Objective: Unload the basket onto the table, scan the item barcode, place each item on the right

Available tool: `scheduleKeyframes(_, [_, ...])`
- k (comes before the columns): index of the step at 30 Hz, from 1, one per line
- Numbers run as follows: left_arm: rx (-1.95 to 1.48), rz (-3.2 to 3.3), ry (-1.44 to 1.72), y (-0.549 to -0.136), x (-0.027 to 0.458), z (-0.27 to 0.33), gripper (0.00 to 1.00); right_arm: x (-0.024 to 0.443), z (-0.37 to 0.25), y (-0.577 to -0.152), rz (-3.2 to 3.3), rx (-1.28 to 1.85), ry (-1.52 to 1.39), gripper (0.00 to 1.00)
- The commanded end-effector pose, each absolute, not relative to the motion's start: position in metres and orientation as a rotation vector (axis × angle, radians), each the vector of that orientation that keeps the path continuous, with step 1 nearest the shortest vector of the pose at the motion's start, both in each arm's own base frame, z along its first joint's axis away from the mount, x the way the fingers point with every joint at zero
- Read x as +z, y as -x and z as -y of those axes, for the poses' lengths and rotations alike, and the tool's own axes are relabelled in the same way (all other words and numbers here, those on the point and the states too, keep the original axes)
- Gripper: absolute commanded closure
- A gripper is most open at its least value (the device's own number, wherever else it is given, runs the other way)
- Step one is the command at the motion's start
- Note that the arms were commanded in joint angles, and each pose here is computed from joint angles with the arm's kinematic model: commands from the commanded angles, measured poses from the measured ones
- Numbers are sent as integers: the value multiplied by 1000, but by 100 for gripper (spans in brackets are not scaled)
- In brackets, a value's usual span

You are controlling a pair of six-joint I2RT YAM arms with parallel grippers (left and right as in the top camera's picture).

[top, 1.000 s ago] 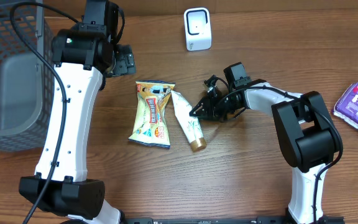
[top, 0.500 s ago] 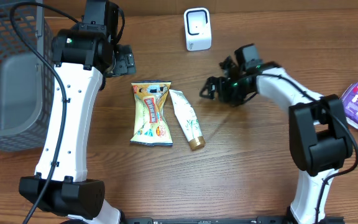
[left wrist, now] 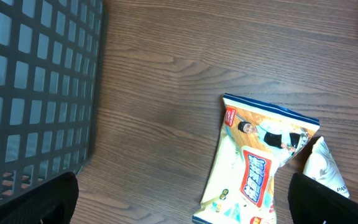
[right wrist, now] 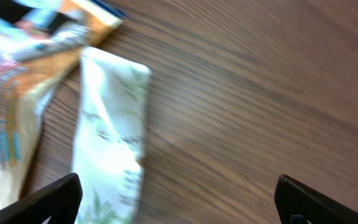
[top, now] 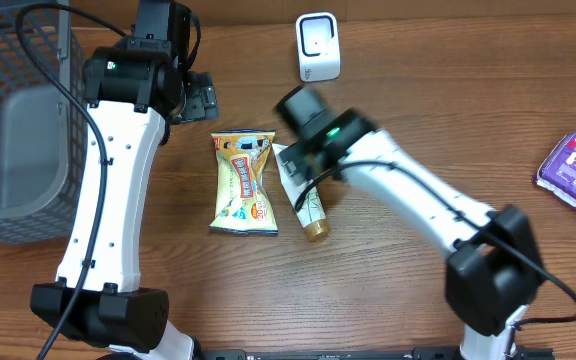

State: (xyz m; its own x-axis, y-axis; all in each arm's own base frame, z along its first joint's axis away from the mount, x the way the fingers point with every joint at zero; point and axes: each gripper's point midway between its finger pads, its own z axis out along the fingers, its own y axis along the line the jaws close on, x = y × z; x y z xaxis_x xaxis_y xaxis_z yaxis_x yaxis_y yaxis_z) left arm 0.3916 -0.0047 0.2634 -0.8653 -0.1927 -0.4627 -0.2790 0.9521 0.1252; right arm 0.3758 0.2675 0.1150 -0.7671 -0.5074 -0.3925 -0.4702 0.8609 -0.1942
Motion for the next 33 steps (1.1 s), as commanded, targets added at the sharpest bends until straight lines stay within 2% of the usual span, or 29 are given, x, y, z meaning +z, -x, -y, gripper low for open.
scheduleKeyframes(1, [262,-2651,316,-392,263,4,0,97,-267,-384,-2536,-324,739,0])
scheduleKeyframes(14, [262,-2651,316,-392,263,4,0,46,-318,-363,-2530,-282,845,0])
scheduleKeyframes(23, [262,-2651,316,-392,263,4,0,5,-317,-352,-2621,-282,873,0])
scheduleKeyframes(28, [262,-2651,316,-392,263,4,0,3,-312,-352,-2634,-301,875,0])
scheduleKeyframes(29, [262,-2651,316,-392,263,4,0,3,-311,-350,-2639,-308,878,2])
scheduleKeyframes(31, [262,-2651,316,-392,263,4,0,2,-308,-347,-2653,-320,886,17])
scheduleKeyframes(33, [262,-2651,316,-392,263,4,0,0,-308,-342,-2686,-294,869,21])
